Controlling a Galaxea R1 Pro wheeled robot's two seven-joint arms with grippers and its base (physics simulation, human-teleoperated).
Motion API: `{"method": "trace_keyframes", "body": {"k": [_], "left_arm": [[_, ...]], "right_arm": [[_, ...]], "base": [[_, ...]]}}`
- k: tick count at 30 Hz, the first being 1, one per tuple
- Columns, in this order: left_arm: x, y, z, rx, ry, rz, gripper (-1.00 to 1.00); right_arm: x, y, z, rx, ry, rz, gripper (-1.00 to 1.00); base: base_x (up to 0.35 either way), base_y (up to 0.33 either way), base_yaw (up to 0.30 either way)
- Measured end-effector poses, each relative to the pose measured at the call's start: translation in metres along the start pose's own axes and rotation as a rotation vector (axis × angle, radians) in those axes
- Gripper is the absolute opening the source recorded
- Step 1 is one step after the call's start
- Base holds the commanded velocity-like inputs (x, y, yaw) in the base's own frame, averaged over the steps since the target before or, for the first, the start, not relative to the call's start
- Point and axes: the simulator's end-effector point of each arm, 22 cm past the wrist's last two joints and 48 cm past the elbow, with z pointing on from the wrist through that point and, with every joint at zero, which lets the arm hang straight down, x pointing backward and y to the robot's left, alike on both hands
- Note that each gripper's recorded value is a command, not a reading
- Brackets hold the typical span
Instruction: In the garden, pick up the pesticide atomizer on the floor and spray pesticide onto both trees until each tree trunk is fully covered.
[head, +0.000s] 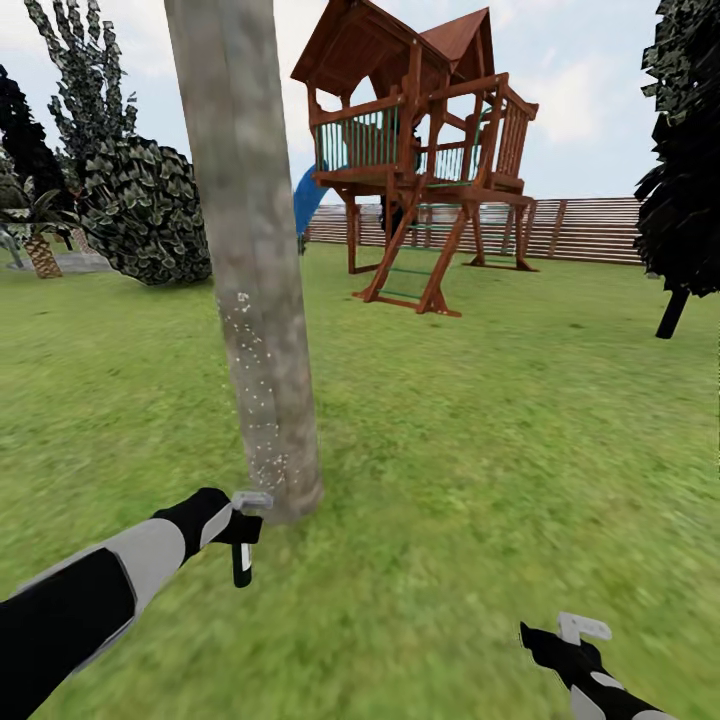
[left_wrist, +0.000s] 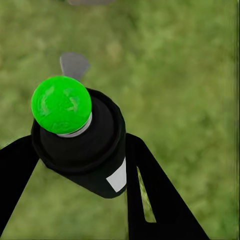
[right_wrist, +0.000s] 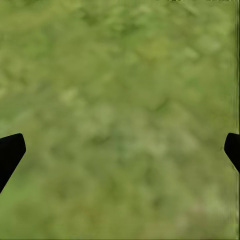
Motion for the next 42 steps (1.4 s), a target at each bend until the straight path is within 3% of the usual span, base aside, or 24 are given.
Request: {"method": "trace_keyframes", "body": {"k": [5,27,42], "left_arm": [[0.0000,-0.0001,0.0000,0.000,0.000,0.000,-1.00],[-0.0002,-0.0020,-0.0001,0.002,0.000,0.001,-1.00],[-0.0007,-0.0073,0.0003,0.008,-0.001,0.005,-1.00]], "right_arm": [[-0.0002,0.0004,0.0000,-0.002,-0.001,0.002,1.00],[-0.0002,0.0009,-0.0001,0.000,-0.002,0.008,1.00],[-0.0003,0.0009,0.0000,0.000,-0.001,0.009,1.00]], "base": [[0.000,-0.320,0.041],[0.109,-0.320,0.230],[0.005,-0.322,0.218]]}}
